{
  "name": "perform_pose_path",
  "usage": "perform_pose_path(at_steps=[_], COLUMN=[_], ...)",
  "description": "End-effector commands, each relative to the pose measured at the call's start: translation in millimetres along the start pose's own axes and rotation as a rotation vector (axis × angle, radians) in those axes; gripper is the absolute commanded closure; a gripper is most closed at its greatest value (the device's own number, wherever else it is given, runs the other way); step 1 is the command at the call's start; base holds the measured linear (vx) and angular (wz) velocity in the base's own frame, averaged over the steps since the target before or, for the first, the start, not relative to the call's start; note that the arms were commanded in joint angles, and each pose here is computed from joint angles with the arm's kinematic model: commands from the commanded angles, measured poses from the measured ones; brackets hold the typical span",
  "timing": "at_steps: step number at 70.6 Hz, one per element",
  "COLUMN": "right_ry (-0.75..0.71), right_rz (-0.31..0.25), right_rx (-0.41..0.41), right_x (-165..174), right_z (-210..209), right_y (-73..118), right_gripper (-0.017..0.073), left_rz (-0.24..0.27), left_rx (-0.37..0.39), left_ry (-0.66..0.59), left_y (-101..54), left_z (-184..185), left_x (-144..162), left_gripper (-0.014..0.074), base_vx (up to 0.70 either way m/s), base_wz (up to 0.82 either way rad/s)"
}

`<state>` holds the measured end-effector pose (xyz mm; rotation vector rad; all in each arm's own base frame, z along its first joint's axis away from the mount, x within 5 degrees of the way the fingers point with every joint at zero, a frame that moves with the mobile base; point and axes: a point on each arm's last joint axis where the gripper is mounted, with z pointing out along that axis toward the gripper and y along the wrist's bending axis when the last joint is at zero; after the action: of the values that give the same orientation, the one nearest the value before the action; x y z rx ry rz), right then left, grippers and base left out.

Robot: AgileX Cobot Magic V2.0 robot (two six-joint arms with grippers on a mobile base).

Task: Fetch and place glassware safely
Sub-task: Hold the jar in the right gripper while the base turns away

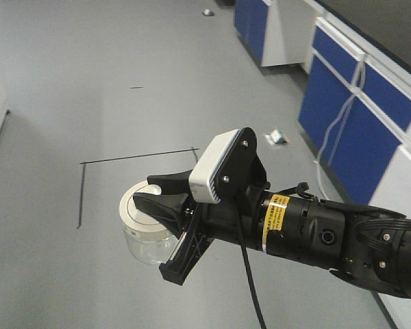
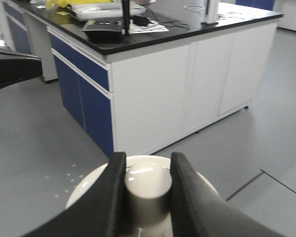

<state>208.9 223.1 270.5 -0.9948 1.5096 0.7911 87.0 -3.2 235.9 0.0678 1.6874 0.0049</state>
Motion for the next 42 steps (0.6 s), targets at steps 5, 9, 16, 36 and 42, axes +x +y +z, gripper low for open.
perform_pose_path(at_steps=[5,9,16,36,42], right_ry=[-0.142,-0.142,-0.142,-0.14,-0.141], right_rz=[-0.007,-0.007,-0.007,-0.007,-0.007], right_rx=[-0.028,-0.028,-0.028,-0.026,-0.027], right_x=[-27.9,-27.9,-27.9,-27.7,-27.8], right_z=[-6.8,-6.8,-6.8,-6.8,-6.8], right_y=[3.0,3.0,3.0,2.9,3.0], right_gripper=[0.0563,0.0563,0.0563,0.0563,0.0563], left_rz=[-0.011,-0.011,-0.011,-0.011,-0.011], left_rx=[-0.005,-0.005,-0.005,-0.005,-0.005], left_ry=[-0.097,-0.097,-0.097,-0.097,-0.097], left_y=[0.8,0.8,0.8,0.8,0.8], left_z=[-0.2,-0.2,-0.2,-0.2,-0.2], left_x=[-15.3,-15.3,-15.3,-15.3,-15.3], left_gripper=[0.0601,0.0601,0.0601,0.0601,0.0601], base_vx=[0.09,0.1,0.11,0.17,0.24], base_wz=[0.4,0.31,0.24,0.15,0.11])
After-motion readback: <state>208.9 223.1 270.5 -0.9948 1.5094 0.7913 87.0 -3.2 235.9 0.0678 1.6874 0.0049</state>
